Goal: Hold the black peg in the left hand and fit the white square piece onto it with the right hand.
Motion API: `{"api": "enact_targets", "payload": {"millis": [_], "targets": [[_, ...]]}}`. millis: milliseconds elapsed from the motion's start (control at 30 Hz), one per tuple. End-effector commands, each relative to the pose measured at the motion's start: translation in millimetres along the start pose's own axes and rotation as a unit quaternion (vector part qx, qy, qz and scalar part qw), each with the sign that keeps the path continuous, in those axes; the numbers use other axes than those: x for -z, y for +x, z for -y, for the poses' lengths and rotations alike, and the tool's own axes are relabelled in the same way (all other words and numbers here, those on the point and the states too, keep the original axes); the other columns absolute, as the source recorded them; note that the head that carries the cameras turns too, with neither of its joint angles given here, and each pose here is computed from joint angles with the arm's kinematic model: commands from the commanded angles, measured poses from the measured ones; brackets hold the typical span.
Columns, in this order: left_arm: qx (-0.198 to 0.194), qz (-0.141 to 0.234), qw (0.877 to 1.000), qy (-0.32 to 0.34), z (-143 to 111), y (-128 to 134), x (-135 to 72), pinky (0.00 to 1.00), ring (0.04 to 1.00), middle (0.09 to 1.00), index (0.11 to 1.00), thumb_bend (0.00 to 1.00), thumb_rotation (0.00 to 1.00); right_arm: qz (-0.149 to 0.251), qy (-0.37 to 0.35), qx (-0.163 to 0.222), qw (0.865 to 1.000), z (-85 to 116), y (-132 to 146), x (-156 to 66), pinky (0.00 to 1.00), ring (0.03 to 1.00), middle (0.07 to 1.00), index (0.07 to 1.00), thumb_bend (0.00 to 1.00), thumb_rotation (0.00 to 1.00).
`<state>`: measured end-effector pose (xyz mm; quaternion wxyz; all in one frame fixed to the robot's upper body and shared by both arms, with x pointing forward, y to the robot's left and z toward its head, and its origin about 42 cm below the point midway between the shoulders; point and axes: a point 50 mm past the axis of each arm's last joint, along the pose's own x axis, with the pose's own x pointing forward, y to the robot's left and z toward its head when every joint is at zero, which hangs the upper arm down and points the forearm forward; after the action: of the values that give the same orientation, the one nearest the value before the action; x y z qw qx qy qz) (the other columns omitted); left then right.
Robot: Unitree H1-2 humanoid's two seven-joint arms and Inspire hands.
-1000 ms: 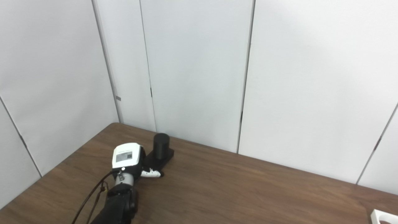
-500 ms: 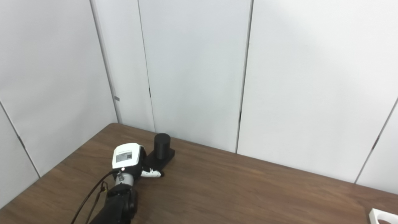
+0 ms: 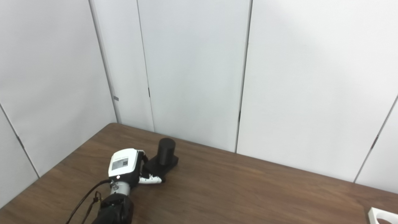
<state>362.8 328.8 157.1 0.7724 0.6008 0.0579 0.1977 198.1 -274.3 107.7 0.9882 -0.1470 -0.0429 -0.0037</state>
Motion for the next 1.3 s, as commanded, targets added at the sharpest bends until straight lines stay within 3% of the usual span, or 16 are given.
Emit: {"api": "enact_targets", "payload": {"millis": [0,233,700,833,1000,1267], "targets": [[-0.038,0.030,0.998,-0.038,-26,1,-11,0.68,0.754,0.689,0.485,0.50,0.06,-0.012,0.007,-0.002,1.000,-7,-7,6,0.90,0.824,0.801,0.877,0.45,1.00],[0.007,0.097,0.985,-0.145,-37,-33,-13,0.66,0.762,0.729,0.485,0.50,0.06,-0.012,0.004,-0.001,1.000,-8,-7,2,0.91,0.828,0.796,0.872,0.46,1.00],[0.091,0.140,0.971,-0.169,-37,-115,0,0.70,0.813,0.766,0.489,0.50,0.07,0.000,-0.003,-0.003,1.000,-9,-7,-4,0.89,0.810,0.790,0.860,0.46,1.00],[0.117,0.158,0.965,-0.172,-37,-127,5,0.70,0.822,0.773,0.490,0.49,0.06,0.002,-0.009,-0.003,1.000,-9,-6,-6,0.89,0.814,0.790,0.858,0.46,1.00],[0.191,0.189,0.943,-0.196,-35,-131,15,0.74,0.858,0.815,0.490,0.49,0.06,0.008,-0.003,-0.004,1.000,-11,-6,-12,0.89,0.814,0.788,0.856,0.42,1.00],[0.261,0.198,0.927,-0.184,-27,-142,19,0.76,0.872,0.837,0.488,0.49,0.06,0.010,-0.013,-0.004,1.000,-15,-3,-30,0.84,0.785,0.769,0.839,0.35,1.00]]}}
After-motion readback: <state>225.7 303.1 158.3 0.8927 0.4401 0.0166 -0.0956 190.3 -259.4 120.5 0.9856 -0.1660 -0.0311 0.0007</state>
